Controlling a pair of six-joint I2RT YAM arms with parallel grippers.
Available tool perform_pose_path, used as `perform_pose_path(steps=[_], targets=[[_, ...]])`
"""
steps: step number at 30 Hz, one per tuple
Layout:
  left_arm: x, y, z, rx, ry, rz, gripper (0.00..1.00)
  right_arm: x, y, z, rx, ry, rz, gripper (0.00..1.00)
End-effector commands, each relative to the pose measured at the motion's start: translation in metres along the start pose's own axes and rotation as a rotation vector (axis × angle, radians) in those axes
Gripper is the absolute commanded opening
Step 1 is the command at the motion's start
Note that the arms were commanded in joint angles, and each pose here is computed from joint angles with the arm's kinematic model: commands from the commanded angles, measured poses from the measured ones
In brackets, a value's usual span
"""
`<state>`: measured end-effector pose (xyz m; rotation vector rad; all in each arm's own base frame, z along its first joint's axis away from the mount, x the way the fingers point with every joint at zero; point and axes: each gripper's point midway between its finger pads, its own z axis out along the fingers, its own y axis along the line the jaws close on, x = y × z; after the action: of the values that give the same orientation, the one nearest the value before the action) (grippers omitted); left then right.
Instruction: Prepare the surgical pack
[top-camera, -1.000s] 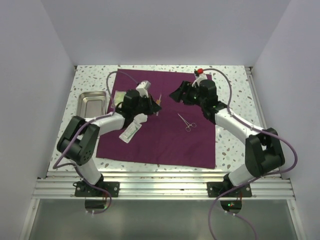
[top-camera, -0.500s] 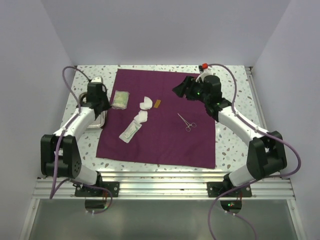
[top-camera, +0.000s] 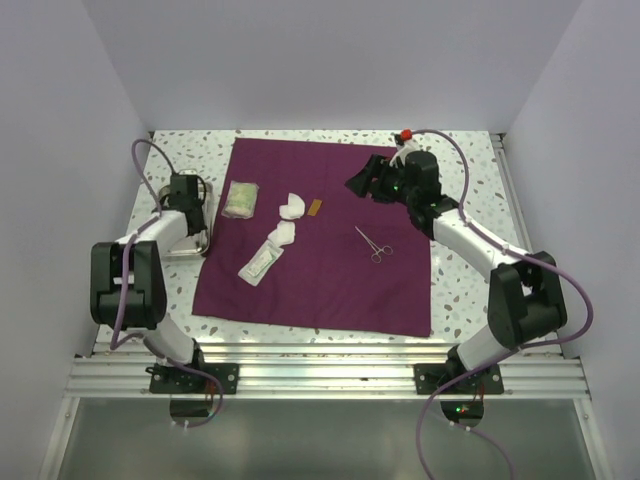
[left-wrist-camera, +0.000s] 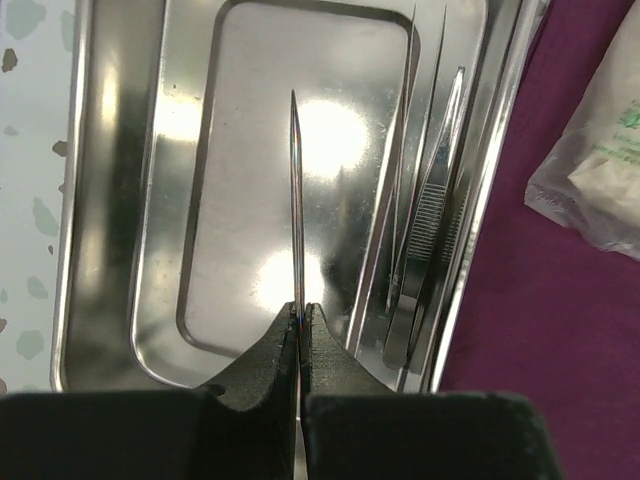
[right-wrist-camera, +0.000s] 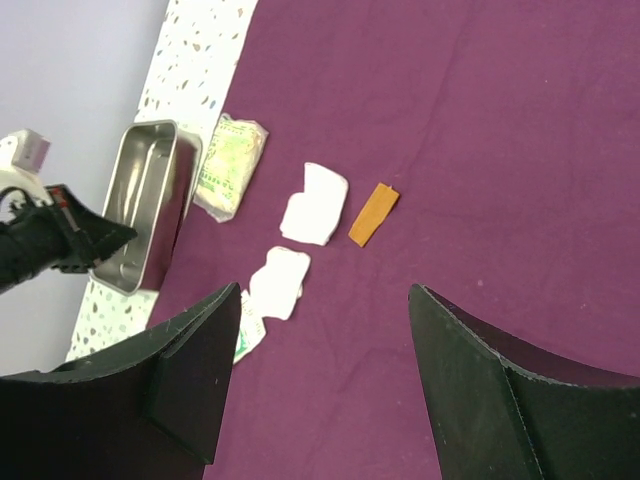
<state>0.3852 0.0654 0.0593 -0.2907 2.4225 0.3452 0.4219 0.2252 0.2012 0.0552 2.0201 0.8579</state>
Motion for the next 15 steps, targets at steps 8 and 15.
perform_pose_path(steps=[8,15], targets=[[-0.012,-0.004,0.034,-0.019,-0.003,0.031,0.0,-0.015,0.004,0.001,-0.039,-0.028,-0.024,0.71],[-0.003,-0.009,0.043,-0.007,0.03,0.021,0.03,-0.013,0.002,0.002,-0.038,-0.024,-0.028,0.71]])
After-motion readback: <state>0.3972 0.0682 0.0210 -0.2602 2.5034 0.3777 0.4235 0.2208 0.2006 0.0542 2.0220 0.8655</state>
